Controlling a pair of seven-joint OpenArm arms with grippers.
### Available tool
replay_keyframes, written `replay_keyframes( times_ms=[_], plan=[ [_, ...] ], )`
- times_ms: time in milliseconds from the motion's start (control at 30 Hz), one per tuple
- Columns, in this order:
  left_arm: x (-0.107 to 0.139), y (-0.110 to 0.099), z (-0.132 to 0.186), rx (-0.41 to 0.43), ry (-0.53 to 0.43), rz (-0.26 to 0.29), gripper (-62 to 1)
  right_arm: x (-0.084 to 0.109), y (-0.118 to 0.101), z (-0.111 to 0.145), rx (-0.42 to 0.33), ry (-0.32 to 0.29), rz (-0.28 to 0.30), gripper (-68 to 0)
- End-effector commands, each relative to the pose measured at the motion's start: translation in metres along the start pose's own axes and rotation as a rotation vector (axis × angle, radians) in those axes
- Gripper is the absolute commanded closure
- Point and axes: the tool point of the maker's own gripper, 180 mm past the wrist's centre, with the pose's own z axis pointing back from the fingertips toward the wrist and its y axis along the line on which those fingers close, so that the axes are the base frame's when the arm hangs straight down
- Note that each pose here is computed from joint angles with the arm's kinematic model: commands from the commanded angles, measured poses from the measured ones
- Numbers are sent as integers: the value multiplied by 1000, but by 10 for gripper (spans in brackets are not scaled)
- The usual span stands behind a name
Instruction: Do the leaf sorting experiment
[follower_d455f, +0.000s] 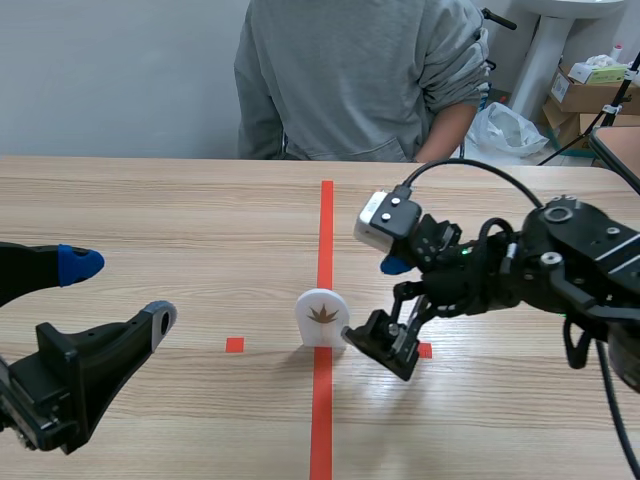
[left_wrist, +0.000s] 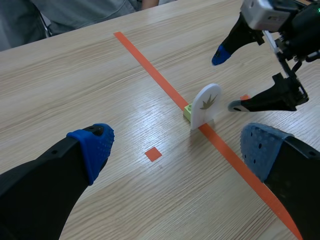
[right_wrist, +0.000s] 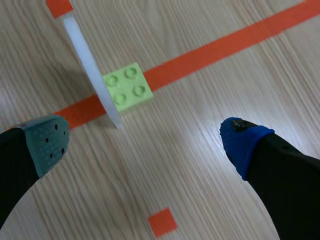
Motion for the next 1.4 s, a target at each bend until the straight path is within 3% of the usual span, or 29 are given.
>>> replay_keyframes(
  times_ms=[0,367,1100,1367],
  plan=[
    [6,-1,1,2,-24,7,-542,15,-1,-2,3,-40,21,-624],
    [6,-1,1,2,-24,7,-542,28,27,-32,78,-52,8,-623],
    [6,-1,1,2,-25,7,-542,25,25,-30,71,-48,9,-583],
    [6,-1,1,2,-25,7,-542,25,24,-30,71,-48,9,-350]
  ],
)
